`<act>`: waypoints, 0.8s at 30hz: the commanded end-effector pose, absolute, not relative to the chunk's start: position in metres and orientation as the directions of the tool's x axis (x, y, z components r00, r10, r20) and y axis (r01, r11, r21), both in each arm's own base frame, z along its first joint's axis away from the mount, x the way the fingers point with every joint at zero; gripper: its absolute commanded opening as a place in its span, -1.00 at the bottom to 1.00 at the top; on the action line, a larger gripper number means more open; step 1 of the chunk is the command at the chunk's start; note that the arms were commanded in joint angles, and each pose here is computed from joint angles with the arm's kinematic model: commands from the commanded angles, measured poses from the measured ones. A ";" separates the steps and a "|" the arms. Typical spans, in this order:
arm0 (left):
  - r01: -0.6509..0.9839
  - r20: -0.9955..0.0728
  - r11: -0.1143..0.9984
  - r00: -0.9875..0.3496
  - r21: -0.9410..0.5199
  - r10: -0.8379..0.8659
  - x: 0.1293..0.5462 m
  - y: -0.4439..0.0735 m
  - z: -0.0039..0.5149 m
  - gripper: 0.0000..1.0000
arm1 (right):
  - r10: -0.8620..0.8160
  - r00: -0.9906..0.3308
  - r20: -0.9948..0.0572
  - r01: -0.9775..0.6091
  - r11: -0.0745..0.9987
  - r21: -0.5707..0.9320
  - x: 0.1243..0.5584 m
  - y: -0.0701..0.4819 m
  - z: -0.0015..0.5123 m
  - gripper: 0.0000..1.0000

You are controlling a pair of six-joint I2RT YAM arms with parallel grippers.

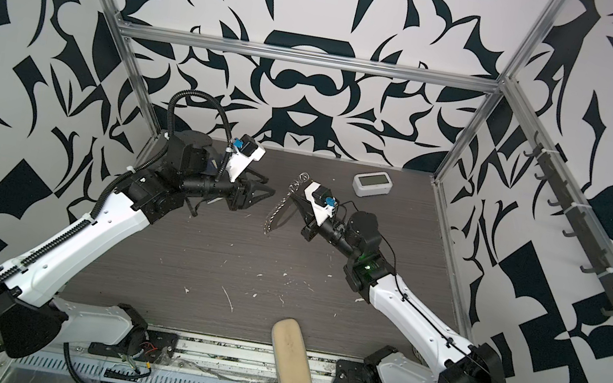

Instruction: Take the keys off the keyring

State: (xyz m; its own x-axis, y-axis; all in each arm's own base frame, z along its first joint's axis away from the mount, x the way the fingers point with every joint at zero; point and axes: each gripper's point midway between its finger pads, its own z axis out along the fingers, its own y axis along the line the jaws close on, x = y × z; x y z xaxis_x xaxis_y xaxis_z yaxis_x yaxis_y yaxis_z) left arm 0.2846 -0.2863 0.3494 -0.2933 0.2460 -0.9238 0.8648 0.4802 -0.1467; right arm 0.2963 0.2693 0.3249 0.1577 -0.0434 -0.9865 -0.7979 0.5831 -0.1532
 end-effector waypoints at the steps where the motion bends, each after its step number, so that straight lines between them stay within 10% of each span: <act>1: 0.850 -0.931 0.511 -0.281 -0.128 0.234 0.292 -0.286 0.349 0.08 | -0.032 0.264 -0.964 -0.696 0.686 -0.213 0.310 0.258 0.361 -1.00; 10: 0.848 -0.932 0.509 -0.292 -0.149 0.214 0.301 -0.294 0.355 0.20 | -0.050 0.257 -0.965 -0.655 0.726 -0.212 0.320 0.255 0.360 -1.00; 18: 0.541 -0.713 0.622 -0.700 -0.565 -0.039 0.327 -0.300 0.362 -0.11 | -0.172 0.358 -0.918 -0.471 0.815 -0.337 0.331 0.249 0.354 -1.00; 24: 0.407 -0.618 0.618 -0.769 -0.673 -0.167 0.334 -0.306 0.365 -0.19 | -0.297 0.463 -0.835 -0.257 0.857 -0.447 0.341 0.246 0.353 -1.00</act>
